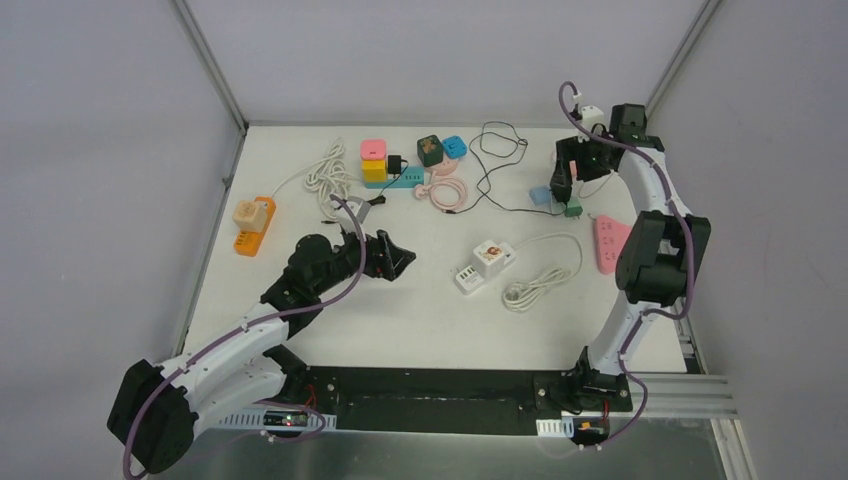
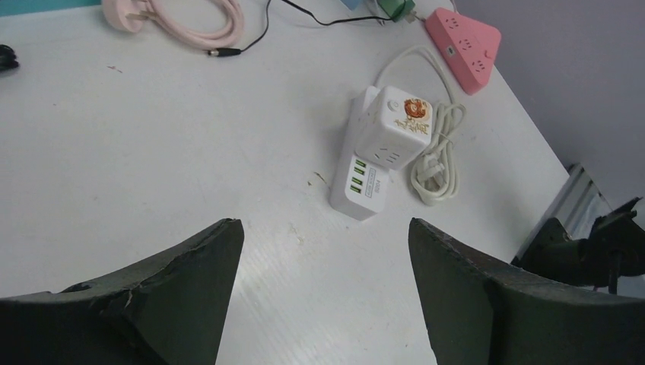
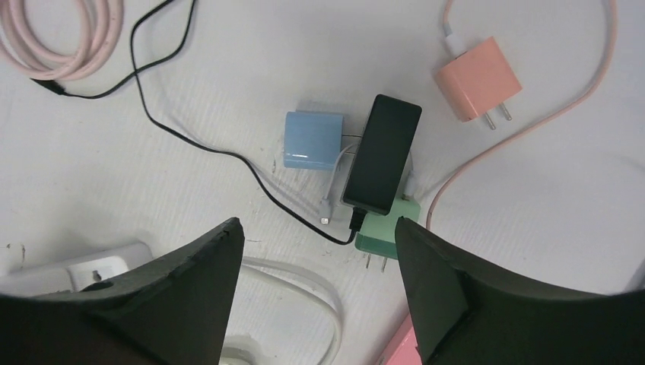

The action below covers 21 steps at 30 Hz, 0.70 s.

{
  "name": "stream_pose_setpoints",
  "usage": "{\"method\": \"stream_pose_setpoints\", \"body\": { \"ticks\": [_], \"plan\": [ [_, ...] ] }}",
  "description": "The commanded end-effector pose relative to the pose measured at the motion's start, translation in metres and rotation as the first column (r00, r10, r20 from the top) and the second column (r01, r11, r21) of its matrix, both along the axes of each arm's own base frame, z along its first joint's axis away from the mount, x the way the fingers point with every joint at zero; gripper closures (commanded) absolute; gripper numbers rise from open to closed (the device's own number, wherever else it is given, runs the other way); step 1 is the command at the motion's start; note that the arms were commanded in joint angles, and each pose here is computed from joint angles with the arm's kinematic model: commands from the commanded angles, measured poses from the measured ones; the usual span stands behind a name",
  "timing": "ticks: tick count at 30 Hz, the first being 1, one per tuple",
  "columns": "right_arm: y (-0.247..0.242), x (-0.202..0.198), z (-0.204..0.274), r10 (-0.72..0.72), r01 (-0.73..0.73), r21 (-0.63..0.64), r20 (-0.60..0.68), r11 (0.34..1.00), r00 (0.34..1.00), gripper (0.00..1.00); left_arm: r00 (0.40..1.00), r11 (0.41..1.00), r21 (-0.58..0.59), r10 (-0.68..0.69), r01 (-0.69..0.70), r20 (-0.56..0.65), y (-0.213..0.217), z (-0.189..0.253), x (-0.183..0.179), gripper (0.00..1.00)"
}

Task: Pull the plug off the socket
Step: Place the plug at the center of the board.

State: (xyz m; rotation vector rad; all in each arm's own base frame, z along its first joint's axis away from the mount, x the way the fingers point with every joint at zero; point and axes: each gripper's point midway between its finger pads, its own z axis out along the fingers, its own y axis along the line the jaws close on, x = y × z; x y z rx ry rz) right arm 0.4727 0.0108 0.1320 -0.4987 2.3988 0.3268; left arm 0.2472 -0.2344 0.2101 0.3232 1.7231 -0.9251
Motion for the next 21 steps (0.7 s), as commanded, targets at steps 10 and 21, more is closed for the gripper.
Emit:
{"method": "stream_pose_setpoints", "body": {
  "ticks": [10, 21],
  "plan": [
    [0.076, -0.096, 0.112, 0.391, -0.448, 0.113, 0.334, 0.887, 0.858, 0.23, 0.953, 0.949, -0.164, -0.239, 0.27, 0.188, -0.037, 0.019, -0.022, 0.19],
    [0.12, -0.165, 0.107, 0.515, -0.603, 0.137, 0.393, 0.786, 0.762, 0.01, 0.939, 0.977, 0.018, -0.211, 0.214, 0.271, -0.052, -0.027, -0.004, 0.19]
  ]
}}
